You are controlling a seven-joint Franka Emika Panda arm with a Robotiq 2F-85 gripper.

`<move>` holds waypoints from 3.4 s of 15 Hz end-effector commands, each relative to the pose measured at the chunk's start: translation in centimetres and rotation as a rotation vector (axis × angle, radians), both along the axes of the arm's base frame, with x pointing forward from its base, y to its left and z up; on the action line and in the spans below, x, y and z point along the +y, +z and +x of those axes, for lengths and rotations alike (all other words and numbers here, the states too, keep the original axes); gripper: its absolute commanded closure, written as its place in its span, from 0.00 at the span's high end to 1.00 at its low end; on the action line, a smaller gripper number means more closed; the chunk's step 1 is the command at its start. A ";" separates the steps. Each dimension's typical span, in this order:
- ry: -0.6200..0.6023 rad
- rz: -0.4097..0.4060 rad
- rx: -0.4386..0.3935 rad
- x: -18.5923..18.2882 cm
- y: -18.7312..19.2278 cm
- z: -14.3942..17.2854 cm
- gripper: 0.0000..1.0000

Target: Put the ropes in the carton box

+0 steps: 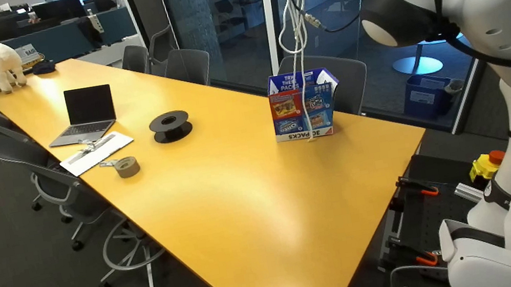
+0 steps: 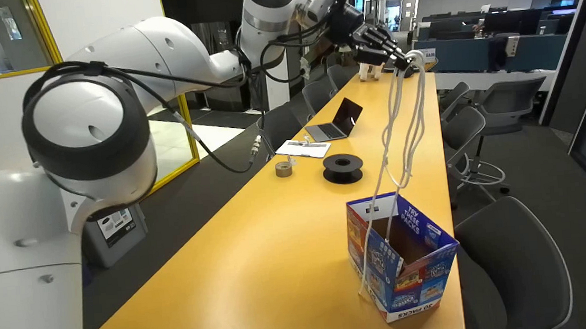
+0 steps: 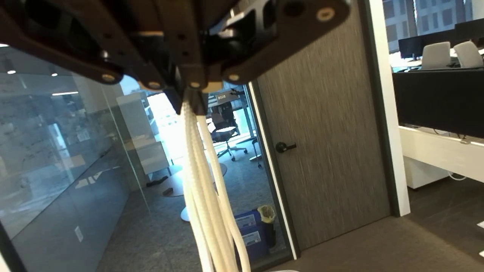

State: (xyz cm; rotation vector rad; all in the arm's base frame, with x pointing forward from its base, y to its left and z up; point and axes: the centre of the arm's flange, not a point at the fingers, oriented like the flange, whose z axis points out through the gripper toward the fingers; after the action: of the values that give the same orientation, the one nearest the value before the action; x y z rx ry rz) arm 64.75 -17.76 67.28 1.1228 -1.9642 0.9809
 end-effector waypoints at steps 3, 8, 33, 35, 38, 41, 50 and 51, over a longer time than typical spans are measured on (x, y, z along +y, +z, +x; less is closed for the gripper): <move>0.128 0.129 0.054 -0.9 -3.6 0.3 0.04; 0.168 0.199 0.101 -1.1 -7.7 -0.2 0.04; 0.187 0.662 0.001 -10.2 -22.1 -5.0 0.03; 0.210 0.704 -0.036 -10.7 -23.1 -5.1 0.03; 0.231 0.747 -0.078 -11.3 -24.4 -5.3 0.03; 0.229 0.796 -0.118 -11.7 -25.6 -5.9 0.04; 0.208 0.897 -0.132 -12.4 -26.9 -7.4 0.03; 0.212 0.904 -0.130 -12.4 -26.9 -7.4 0.15</move>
State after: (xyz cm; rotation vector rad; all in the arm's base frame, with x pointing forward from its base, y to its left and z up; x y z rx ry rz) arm 58.42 -30.52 39.33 1.7460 -2.4986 0.2192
